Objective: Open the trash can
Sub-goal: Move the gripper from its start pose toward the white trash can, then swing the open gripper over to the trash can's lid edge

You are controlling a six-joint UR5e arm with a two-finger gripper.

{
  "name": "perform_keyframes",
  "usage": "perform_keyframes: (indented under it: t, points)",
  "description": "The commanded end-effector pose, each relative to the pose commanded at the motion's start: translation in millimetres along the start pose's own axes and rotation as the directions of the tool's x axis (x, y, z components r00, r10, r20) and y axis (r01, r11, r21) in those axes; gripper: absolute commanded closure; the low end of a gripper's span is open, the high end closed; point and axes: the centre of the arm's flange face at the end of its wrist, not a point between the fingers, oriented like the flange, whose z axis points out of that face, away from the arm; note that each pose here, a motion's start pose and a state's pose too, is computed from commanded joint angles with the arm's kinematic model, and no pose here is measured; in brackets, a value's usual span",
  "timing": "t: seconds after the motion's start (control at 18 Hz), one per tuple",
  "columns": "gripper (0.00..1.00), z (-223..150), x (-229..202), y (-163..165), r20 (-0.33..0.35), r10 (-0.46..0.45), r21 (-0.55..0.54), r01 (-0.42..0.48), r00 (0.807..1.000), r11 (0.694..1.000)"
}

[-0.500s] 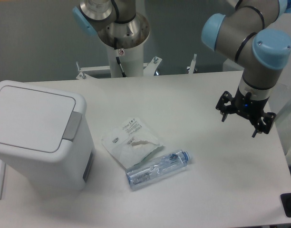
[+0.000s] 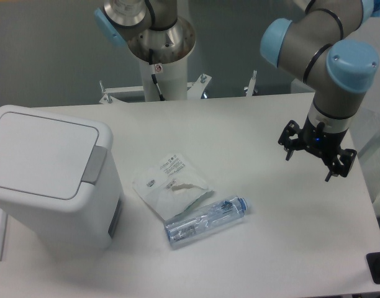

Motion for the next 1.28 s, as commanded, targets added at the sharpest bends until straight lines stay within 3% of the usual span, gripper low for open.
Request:
perform_keyframes:
  t: [0.28,0.44,0.61,0.78,1.0,1.17,1.28]
  points:
    - [0.0,3,4,-15,-0.028,-0.041,0.056,0.042,0.999,0.998]
    - [0.0,5,14,-41,-0.066,-0.172,0.108,0.178,0.983,0.978]
    - [0.0,7,25,-62,-0.082,-0.176,0.122,0.185,0.981,0.975]
    - [0.0,4,29,-73,-0.13,-0.244,0.185,0.265,0.961,0.946]
    - [0.0,-4,41,-89,-0.185,-0.245,0.265,0.288,0.952,0.92]
    - [0.0,-17,57,-108,-0.272,-0.255,0.373,0.346,0.928,0.861]
    - [0.0,-32,62,-117,-0.277,-0.294,0.396,0.387,0.915,0.833]
